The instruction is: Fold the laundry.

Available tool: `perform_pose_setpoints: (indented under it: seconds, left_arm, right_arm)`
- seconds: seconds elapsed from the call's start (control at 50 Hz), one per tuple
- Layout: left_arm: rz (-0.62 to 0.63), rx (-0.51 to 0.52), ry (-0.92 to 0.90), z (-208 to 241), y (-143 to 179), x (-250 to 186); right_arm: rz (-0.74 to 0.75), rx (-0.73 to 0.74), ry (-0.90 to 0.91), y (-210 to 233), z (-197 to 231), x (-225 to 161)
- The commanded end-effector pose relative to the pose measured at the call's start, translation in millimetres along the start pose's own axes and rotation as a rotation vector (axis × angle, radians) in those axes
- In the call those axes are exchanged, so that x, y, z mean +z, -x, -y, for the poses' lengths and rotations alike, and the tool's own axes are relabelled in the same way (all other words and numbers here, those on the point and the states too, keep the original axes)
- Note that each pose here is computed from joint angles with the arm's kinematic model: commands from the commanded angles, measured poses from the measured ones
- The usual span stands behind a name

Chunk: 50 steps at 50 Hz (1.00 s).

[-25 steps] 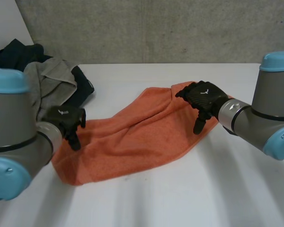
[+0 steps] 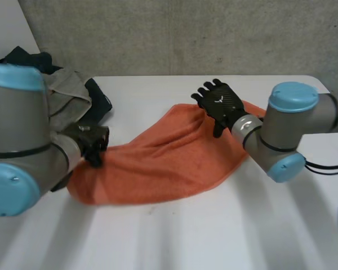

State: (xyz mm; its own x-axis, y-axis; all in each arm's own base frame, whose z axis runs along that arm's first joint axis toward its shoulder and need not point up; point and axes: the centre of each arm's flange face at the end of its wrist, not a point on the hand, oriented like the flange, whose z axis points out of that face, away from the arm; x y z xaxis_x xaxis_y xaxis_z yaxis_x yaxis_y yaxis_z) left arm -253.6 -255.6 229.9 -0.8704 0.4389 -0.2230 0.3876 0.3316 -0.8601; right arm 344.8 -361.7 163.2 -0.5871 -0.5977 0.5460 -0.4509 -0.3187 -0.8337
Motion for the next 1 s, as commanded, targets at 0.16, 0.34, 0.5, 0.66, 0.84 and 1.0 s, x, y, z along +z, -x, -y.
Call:
perform_pose_setpoints:
  seconds: [0.16, 0.34, 0.5, 0.66, 0.84, 1.0]
  left_arm:
    - [0.011, -0.023, -0.300, 65.1, 7.6, -88.4]
    - [0.031, -0.056, -0.301, 64.9, 14.6, -87.9]
    - [0.080, -0.081, -0.298, 66.2, 29.9, -76.3]
    - [0.114, -0.081, -0.295, 66.8, 42.3, -41.2]
    - [0.043, -0.059, -0.199, 46.0, 31.3, -9.4]
    - [0.036, -0.072, -0.149, 36.9, 34.6, -3.8]
  right_arm:
    - [0.006, -0.075, -0.030, 23.8, -40.2, 53.0]
    - [-0.053, -0.105, -0.067, 21.4, -62.9, 69.4]
    - [-0.288, -0.030, -0.046, -64.6, -6.1, 50.2]
    - [-0.262, 0.034, 0.079, -110.9, 40.3, -25.8]
    - [-0.061, 0.013, 0.298, -92.2, 49.5, -101.6]
    - [-0.026, 0.039, 0.387, -93.2, 50.9, -124.4]
